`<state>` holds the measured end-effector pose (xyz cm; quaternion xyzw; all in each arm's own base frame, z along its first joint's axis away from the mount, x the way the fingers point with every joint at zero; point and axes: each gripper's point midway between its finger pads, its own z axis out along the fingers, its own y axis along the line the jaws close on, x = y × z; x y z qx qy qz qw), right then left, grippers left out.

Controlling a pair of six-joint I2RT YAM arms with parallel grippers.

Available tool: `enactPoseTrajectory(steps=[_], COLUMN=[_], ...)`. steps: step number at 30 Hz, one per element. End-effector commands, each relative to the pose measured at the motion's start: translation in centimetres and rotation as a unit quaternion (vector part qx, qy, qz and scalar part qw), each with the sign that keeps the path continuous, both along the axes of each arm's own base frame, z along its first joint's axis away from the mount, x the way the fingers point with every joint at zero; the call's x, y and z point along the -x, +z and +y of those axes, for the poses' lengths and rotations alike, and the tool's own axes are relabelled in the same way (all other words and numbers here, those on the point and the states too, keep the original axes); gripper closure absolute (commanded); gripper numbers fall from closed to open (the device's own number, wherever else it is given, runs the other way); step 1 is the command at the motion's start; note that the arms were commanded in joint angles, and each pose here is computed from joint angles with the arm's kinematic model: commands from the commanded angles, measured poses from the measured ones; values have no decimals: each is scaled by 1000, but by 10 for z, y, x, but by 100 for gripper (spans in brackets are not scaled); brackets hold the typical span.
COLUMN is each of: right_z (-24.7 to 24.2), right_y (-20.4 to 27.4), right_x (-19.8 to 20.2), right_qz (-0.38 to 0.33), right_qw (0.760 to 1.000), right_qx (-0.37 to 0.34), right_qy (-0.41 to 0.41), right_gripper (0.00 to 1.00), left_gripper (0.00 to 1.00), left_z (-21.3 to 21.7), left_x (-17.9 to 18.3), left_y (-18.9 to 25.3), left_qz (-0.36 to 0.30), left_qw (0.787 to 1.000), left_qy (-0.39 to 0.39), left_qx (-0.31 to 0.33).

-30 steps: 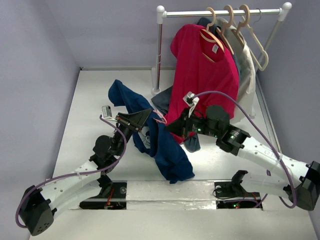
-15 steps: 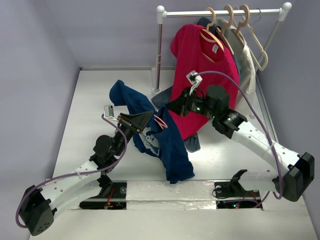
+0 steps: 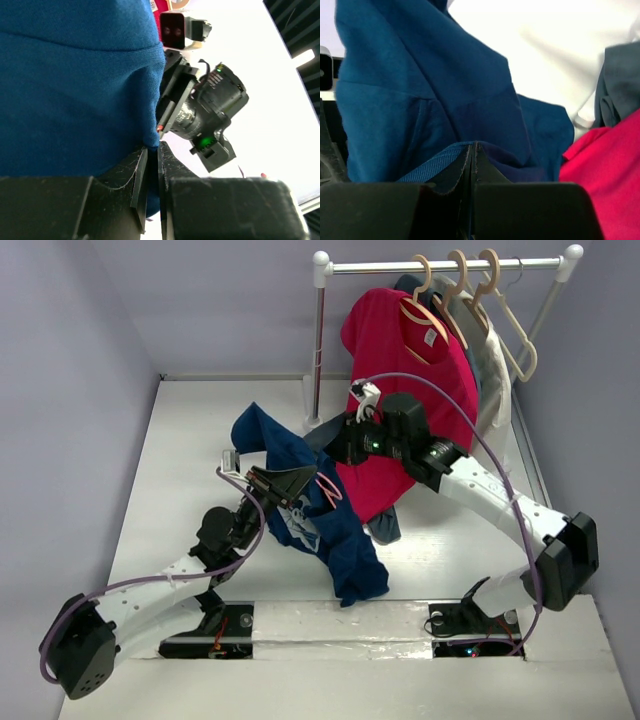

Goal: Place the t-shirt on the hanger

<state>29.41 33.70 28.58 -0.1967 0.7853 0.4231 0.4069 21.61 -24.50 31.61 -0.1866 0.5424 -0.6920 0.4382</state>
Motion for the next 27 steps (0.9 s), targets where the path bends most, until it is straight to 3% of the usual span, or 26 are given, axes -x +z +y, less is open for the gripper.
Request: enactPoseTrajectory(steps=[1,5,8,16,18,21,27], right_z=[-2,-14,-26,-57,-53,-70,-82], right_y=[16,26,26,4,-20,-48,-93], right_x=[-3,11,19,69,96,114,153], right_qz=[-19,-30,-34,-39,-34,-39,-19], right_qw=[1000,1000,999,999,998,996,995], right_qx=[3,-6,-7,15,41,84,98], right_qy=[3,1,-13,-12,13,-13,19], right_gripper=[100,53,37,28,27,27,27], left_gripper=[100,100,100,100,100,100,100], left_z=[12,27,32,37,39,39,39], left_x=[17,11,7,-2,-5,-5,-6], left_y=[35,26,21,12,9,11,16], left_qz=[-42,-22,-10,15,19,18,10], left_qw=[995,994,993,991,991,991,992], left_qy=[-23,9,19,38,45,45,47], left_qx=[85,109,119,124,124,124,118])
